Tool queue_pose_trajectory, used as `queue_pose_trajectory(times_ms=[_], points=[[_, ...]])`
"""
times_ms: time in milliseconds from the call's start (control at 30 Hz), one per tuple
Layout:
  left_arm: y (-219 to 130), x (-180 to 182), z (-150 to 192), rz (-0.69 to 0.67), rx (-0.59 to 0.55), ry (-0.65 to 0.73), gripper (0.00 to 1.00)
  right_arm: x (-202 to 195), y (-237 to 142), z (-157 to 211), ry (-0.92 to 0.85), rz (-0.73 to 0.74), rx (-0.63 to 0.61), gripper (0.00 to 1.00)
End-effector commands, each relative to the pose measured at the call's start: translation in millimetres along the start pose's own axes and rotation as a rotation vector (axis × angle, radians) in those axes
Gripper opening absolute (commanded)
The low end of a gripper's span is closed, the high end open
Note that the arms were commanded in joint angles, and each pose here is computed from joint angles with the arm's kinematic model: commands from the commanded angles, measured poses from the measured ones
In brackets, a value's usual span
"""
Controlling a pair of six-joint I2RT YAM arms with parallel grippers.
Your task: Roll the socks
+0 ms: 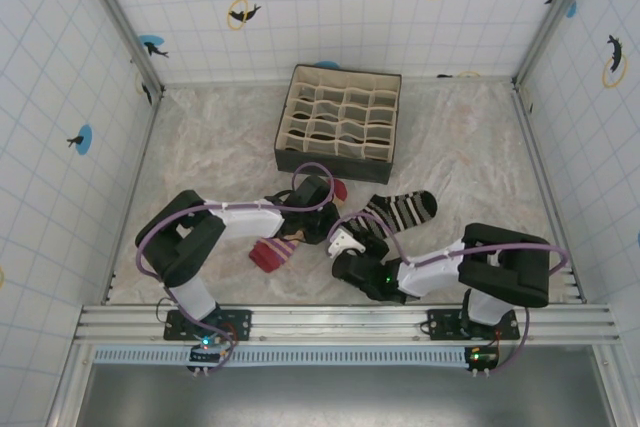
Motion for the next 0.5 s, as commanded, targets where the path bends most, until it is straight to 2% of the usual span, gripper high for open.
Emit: queue_pose_trajectory(times_ms=[0,67,167,200,233,367,467], points=[[-3.4,5.4,9.6,-0.027,0.045,-0.004,0.0,2.7,6.4,-7.9,0.054,0.002,-0.009,0.5],[-3.4,4.0,9.5,-0.021,0.051,0.001,0.0,2.5,8.2,-4.9,0.061,-0.006,0.004,0.38],[-3.3,3.0,9.1,-0.019,0.053,0.0,0.0,2.4,9.8,0.4,0.088,-0.039,0.025,0.11],[-3.4,3.3,8.9,-0.019,0.052,-0.002,0.0,2.4,10.0,1.8,0.098,-0.049,0.032,0.05],[-3.8,2.3,8.6,-0.017,0.05,-0.001,0.04,2.0,10.3,3.7,0.108,-0.057,0.041,0.01],[-8.4,-2.0,5.0,-0.01,0.027,-0.002,0.47,-1.8,7.9,9.7,0.177,-0.094,0.062,0.0],[-13.2,-7.9,0.2,-0.002,-0.002,0.004,0.71,-5.8,5.9,14.4,0.262,-0.156,0.084,0.0]])
Point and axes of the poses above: each hand's point on the last joint's axis, 136 mm out from that joint toward the fingers, its own y axis out along the fingers, its own x axis along the line the jaws close on, z = x × y, the point moved 7 cm from there along -y, back along the fingers, and after that the axes turned 15 degrees about y, right-handed, at the moved point
